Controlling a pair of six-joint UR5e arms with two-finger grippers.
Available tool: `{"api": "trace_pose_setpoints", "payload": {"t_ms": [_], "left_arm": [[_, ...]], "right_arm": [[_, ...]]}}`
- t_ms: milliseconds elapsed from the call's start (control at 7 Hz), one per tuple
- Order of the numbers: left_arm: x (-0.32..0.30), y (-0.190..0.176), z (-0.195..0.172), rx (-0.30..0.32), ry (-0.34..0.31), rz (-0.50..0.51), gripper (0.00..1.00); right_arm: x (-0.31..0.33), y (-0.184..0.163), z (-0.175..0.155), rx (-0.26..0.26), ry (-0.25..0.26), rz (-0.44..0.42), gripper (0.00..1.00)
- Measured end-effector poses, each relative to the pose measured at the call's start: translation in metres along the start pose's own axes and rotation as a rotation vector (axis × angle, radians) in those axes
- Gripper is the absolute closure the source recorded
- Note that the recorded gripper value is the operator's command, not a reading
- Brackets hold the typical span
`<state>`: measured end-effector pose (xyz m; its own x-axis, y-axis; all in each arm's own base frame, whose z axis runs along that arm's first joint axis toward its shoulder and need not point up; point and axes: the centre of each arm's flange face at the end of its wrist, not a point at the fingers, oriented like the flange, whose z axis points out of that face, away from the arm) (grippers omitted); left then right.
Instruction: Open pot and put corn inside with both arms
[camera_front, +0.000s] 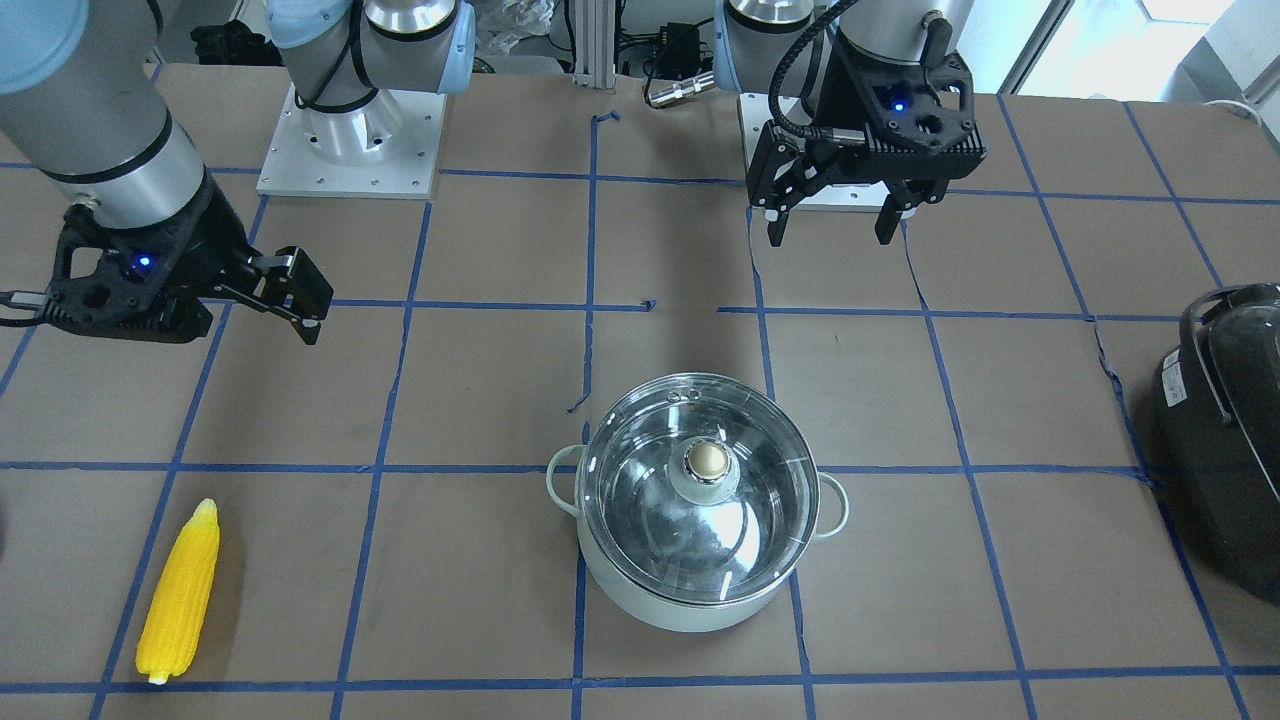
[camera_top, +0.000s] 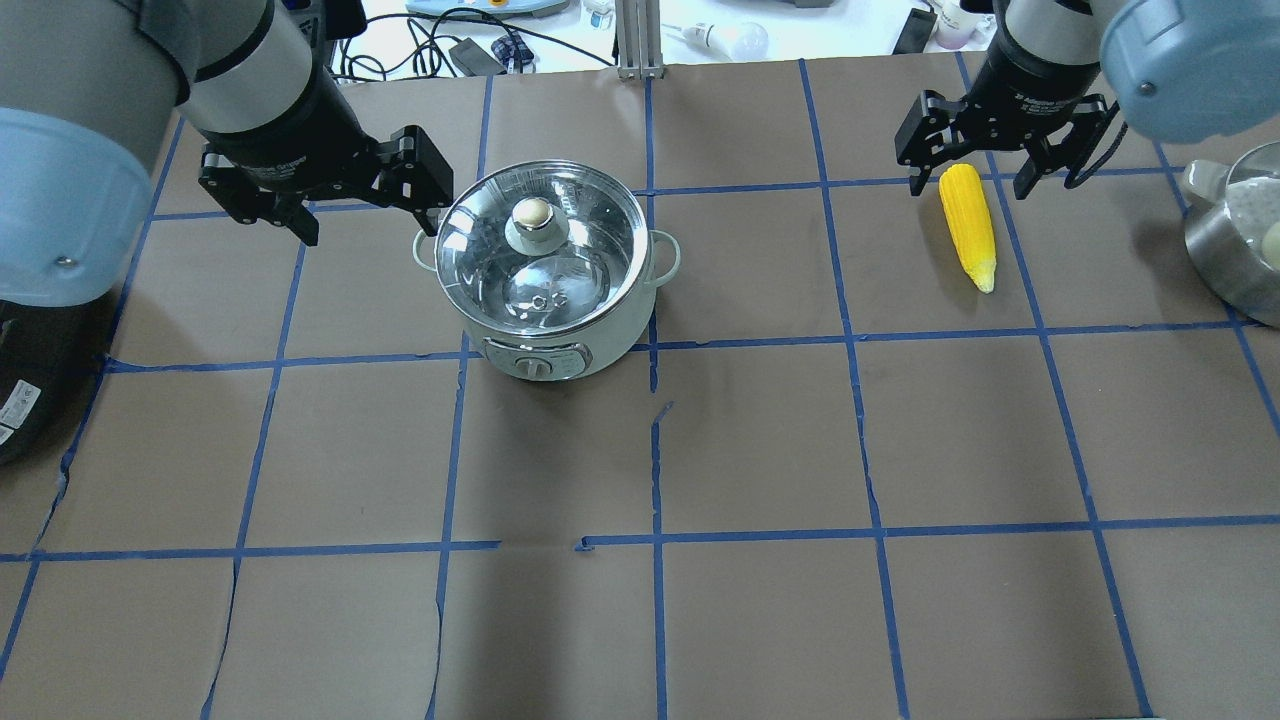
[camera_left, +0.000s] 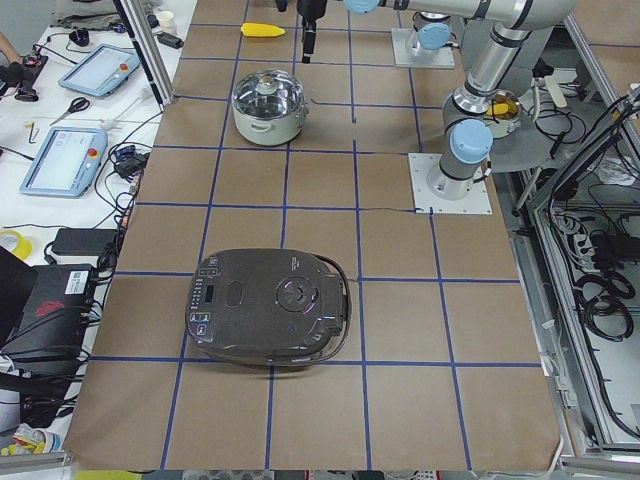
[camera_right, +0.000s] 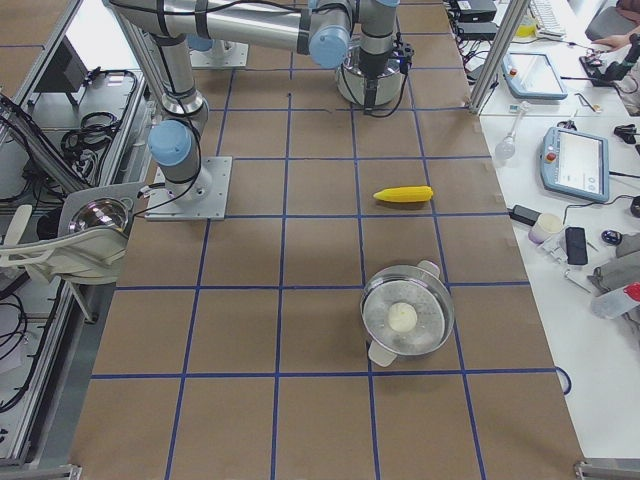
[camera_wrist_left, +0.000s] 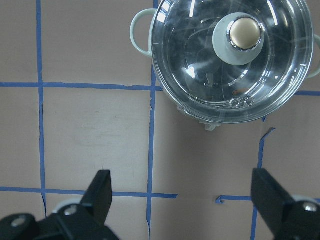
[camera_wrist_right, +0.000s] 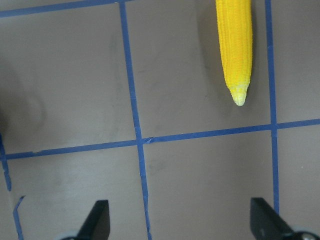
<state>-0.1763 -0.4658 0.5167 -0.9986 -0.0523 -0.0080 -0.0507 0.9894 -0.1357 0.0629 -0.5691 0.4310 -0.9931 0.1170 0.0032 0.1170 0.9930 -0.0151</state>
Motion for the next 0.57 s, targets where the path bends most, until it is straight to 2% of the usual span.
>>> {"api": "trace_pose_setpoints", "payload": {"t_ms": [286, 571], "left_arm": [[0.001, 0.002, 0.0, -0.002, -0.006, 0.003, 0.0], [0.0, 0.005, 0.004, -0.008, -0.009, 0.003, 0.0]], "right_arm": [[0.037, -0.03, 0.036, -0.014, -0.001, 0.049, 0.0], [0.054, -0.065, 0.087, 0.002, 0.002, -0.037, 0.0]]}}
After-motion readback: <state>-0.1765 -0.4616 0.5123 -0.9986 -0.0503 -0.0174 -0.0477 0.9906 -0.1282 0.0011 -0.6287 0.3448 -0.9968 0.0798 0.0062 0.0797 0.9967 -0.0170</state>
